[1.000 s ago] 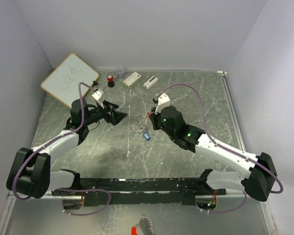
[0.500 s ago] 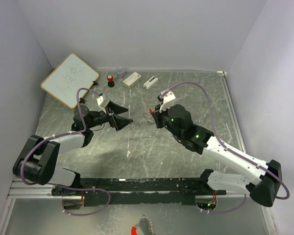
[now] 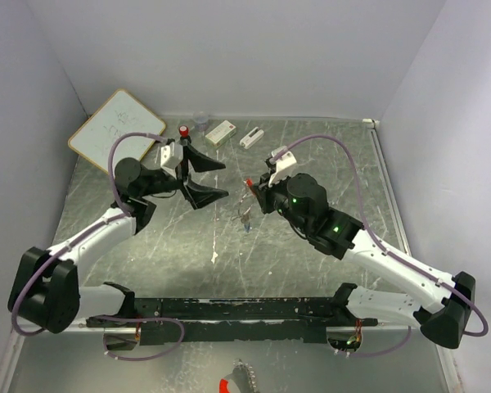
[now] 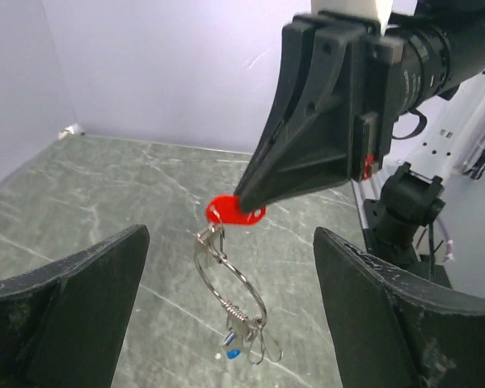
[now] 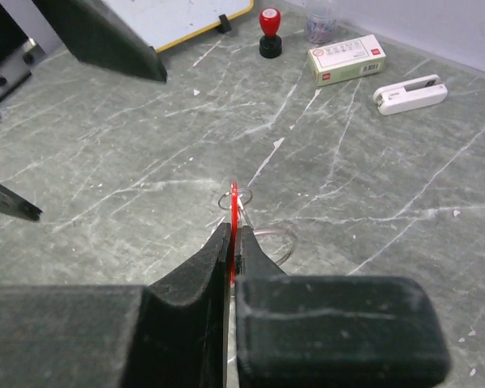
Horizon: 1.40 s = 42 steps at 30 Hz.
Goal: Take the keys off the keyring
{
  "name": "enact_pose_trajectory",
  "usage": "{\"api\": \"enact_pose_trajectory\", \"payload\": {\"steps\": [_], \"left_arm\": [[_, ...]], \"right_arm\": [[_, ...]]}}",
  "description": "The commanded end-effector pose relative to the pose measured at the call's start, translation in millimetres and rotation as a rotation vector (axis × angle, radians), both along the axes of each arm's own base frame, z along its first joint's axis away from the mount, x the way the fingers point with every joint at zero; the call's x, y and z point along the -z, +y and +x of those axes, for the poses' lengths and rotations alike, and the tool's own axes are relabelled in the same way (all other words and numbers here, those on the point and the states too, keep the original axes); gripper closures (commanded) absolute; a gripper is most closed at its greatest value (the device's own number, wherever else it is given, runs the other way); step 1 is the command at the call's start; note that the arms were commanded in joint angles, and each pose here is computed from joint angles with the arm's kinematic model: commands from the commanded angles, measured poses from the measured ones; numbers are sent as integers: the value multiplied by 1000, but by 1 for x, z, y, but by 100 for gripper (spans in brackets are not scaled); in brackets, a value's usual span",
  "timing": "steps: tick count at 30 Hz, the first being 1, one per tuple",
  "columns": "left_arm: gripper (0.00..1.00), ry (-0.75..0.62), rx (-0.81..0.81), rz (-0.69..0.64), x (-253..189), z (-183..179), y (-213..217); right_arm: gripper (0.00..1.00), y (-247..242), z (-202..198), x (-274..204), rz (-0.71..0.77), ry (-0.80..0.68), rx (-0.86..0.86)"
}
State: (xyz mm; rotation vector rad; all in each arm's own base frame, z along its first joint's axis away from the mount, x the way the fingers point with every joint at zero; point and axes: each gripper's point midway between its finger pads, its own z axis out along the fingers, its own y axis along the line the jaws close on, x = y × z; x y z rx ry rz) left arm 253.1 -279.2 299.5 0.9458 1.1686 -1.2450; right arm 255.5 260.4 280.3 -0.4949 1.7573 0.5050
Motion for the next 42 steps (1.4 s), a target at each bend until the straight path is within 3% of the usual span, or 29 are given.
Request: {"api": "enact_pose_trajectory", "payload": {"steps": [1,4,8,12,15,18,20,25,30,33,37,42], "left_arm": [[6,-63,6,110,-16,-3,-3],[6,-61,-157,147,-21,19,2],[6,19,-499,79,-26,62,31],[6,6,-778,144,-27,99,64],[6,119,-912,184,-19,119,80],[6,187,-920,263,-2,125,79],[6,233,-963,245,13,124,87],[6,117,-1055,39,-19,102,115],[6,176,-1085,148,-17,106,119],[6,152,-949,166,-6,97,97],[6,113,-775,89,-5,74,73],[6,123,-702,93,6,67,62]], "right_arm": [[100,2,-3,-40,65,-78,-24],[100,2,-3,-44,68,-92,-24],[100,2,0,-51,69,-112,-13],[100,7,4,-56,67,-122,-15],[100,8,5,-56,61,-130,-18],[100,7,7,-57,58,-140,-7],[100,7,7,-57,57,-142,-6],[100,4,5,-59,59,-151,-2],[100,7,8,-57,53,-155,-2],[100,12,9,-57,56,-155,-9],[100,12,12,-57,54,-160,4],[100,12,15,-58,49,-170,11]]}}
